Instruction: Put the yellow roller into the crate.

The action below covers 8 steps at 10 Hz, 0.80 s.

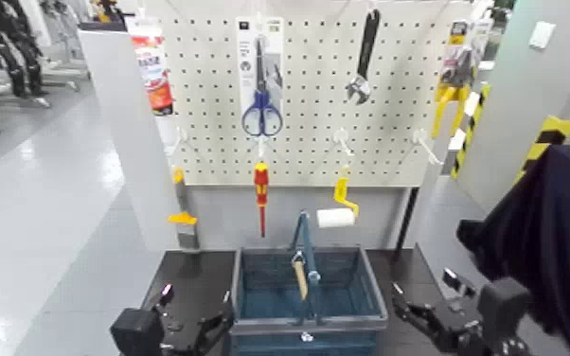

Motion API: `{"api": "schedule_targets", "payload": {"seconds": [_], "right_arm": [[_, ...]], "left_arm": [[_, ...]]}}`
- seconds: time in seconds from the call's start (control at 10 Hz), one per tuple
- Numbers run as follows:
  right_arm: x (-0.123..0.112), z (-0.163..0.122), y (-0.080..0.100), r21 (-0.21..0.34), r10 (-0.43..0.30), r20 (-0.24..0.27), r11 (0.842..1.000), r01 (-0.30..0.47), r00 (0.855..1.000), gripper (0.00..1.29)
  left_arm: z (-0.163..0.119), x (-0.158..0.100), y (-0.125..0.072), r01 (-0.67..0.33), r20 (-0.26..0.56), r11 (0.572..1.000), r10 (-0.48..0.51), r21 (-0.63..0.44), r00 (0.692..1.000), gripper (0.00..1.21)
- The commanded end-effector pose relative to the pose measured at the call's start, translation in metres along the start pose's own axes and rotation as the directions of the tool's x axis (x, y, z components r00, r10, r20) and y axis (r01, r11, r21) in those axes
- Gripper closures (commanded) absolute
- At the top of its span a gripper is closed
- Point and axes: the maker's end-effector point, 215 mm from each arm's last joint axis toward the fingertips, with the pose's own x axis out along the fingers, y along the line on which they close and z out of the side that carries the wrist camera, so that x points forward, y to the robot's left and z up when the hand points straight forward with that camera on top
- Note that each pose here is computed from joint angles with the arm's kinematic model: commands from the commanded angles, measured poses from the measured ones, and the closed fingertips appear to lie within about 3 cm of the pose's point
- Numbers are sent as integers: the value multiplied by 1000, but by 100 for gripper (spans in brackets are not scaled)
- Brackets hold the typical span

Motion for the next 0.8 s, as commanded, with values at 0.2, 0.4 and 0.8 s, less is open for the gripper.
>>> {"api": "schedule_targets", "payload": {"seconds": [0.2,0.4,0.8], "right_arm": [[43,24,-15,-34,79,7,996,-78,997,13],[62,30,-16,-48,135,-1,990,-135,991,13],[100,48,-15,-64,223,17,973,-222,975,13]], "left_arm": [[-2,1,-1,10,-5,1000,-11,-6,1000,11],[-2,2,-2,16,-6,1000,-16,-10,1000,11],[-2,4,-4,25,-9,1000,-25,-9,1000,11]]}}
